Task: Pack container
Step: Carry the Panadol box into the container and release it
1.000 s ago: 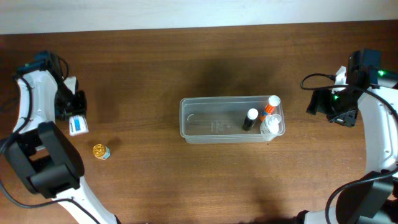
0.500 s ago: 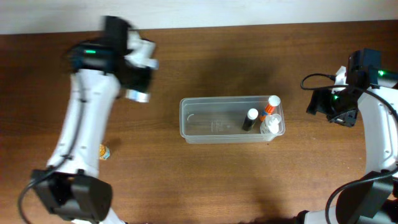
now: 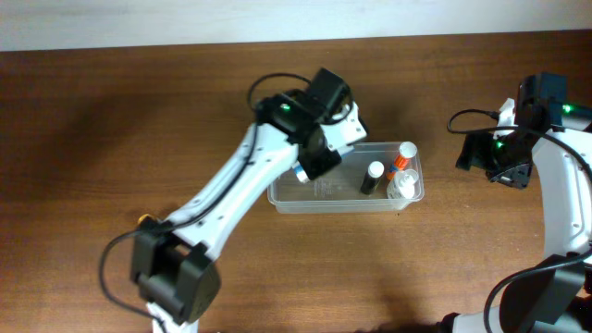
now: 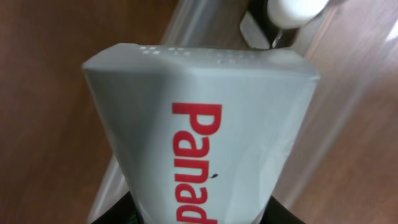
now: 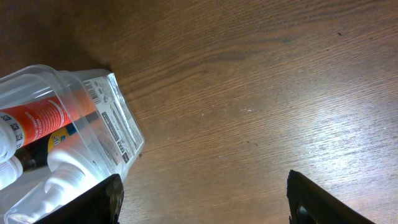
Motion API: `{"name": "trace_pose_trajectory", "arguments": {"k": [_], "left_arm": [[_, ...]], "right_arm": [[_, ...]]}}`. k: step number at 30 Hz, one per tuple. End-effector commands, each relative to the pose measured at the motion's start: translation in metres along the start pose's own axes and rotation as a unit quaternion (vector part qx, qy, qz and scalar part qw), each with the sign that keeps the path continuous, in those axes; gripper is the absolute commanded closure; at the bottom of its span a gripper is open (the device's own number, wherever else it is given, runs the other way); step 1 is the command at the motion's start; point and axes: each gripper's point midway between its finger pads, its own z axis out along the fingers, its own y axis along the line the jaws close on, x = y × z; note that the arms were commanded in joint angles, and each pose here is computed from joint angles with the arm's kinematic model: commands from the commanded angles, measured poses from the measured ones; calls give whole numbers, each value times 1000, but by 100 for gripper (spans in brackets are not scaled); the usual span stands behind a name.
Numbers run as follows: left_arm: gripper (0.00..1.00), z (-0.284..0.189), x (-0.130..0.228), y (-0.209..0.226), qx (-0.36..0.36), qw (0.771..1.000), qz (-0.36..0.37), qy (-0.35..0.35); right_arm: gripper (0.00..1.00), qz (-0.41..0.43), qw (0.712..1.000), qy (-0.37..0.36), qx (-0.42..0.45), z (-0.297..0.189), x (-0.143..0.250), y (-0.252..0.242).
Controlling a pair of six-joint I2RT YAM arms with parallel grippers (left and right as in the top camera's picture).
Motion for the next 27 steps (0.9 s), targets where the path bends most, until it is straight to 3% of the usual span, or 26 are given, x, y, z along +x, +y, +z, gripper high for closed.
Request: {"name": "trace_pose_trajectory", "arguments": {"k": [1,5,9,10,11,14,22,27], "left_arm": [[59,30,12,7,-9,999,15,45],[58,47,19,9,-9,998,14,67],[37,48,26,22,-46,995,16,90],[25,45,27,25,-54,994,15,93],[21,41,27,29,-67,993,9,97],[19,20,24,36,-90,991,-36,90],[16,-115,58,81,-185,962,-199,23],[6,-203,132,109,-227,896,-380,-27]], "right_arm": [[24,4,1000,-1,-2,-1,0,-1],[24,4,1000,-1,-2,-1,0,-1],[24,4,1000,-1,-2,-1,0,-1],[24,4,1000,-1,-2,-1,0,-1],[24,4,1000,-1,-2,-1,0,-1],[24,4,1000,-1,-2,-1,0,-1],[24,4,1000,-1,0,-1,0,-2],[24,4,1000,-1,0,-1,0,-2]]}}
